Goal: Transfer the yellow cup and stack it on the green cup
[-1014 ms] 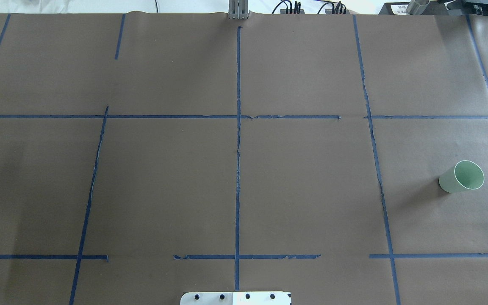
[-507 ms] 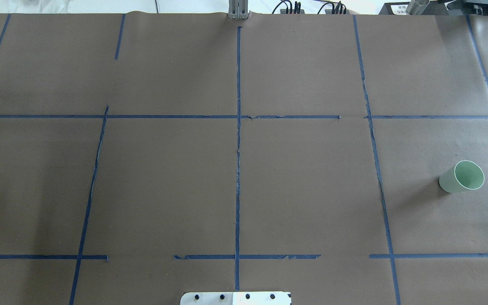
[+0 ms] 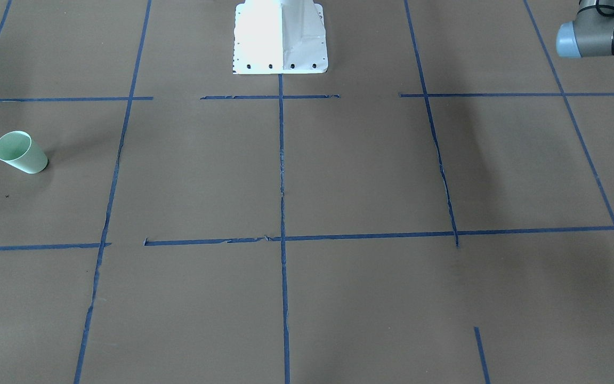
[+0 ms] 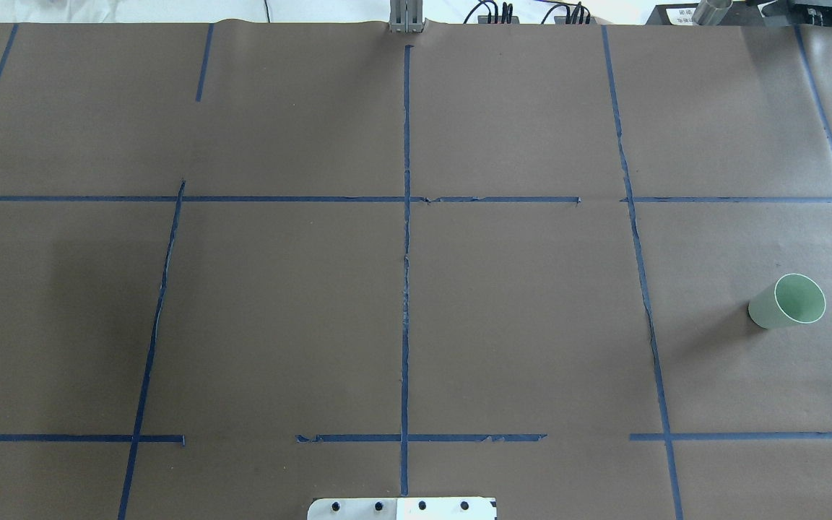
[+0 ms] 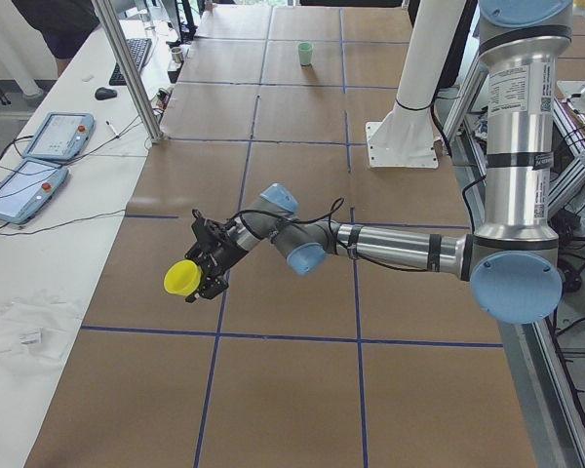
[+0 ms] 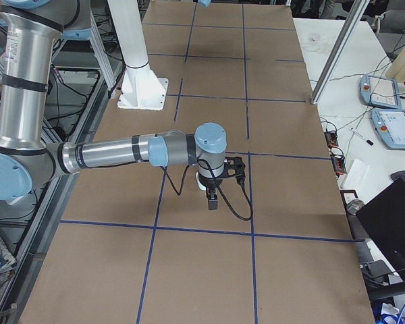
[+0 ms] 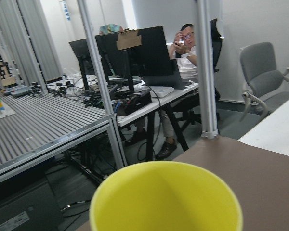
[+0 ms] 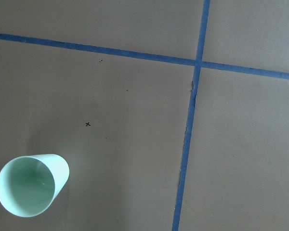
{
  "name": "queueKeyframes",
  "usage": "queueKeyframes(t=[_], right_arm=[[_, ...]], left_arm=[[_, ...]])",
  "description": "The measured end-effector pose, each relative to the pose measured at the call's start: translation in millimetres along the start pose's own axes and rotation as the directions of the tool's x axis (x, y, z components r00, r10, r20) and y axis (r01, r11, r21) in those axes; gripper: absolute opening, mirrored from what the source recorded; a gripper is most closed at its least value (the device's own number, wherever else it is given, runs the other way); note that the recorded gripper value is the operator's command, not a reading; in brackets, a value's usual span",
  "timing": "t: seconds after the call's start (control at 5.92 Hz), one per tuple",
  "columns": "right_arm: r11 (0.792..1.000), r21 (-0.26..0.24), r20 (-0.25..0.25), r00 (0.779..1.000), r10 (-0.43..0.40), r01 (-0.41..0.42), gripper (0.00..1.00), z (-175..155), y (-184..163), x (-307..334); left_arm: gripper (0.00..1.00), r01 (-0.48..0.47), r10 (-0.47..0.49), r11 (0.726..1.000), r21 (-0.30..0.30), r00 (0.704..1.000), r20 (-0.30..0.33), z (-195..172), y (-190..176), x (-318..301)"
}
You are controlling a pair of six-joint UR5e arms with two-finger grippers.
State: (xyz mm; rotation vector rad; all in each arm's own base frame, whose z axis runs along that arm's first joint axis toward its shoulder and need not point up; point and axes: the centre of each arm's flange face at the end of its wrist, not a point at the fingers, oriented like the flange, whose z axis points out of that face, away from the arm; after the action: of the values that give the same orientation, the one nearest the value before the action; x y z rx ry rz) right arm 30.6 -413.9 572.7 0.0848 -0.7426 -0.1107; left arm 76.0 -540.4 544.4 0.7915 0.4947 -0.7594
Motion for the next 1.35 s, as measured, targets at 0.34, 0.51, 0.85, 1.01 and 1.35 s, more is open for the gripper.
queueKeyframes(t=[0.34,0.51,0.85,1.01,1.35], right_arm=[[1.000,0.003,-0.001,1.000,-0.004,0.004,1.00,-0.5,-1.1,-0.4],[1.000,0.007,-0.002,1.000,-0.008,0.008,1.00,-1.8,-2.3,-1.5],[1.000,0.016,0.021,1.000,-0.019,0.019,1.00,-5.4,-8.5,-8.3],[0.999,0.027,0.039,0.999,-0.021,0.020,1.00,-9.4,-15.9,-14.5],[0.999,0.047,0.064,0.998,0.021,-0.024,1.00,-17.9,-54.6,-56.9]], left_arm=[[0.48,-0.194,0.213,0.976,0.104,0.947,-0.241,-14.3,-40.9,137.6],[0.48,-0.244,0.285,0.957,0.158,0.899,-0.334,-34.3,-42.3,216.3],[0.47,-0.211,0.292,0.951,0.226,0.852,-0.435,-83.2,4.8,333.9],[0.47,-0.183,0.285,0.949,0.258,0.851,-0.441,-105.0,43.3,379.9],[0.47,-0.152,0.274,0.939,0.310,0.874,-0.401,-131.2,109.5,453.1]])
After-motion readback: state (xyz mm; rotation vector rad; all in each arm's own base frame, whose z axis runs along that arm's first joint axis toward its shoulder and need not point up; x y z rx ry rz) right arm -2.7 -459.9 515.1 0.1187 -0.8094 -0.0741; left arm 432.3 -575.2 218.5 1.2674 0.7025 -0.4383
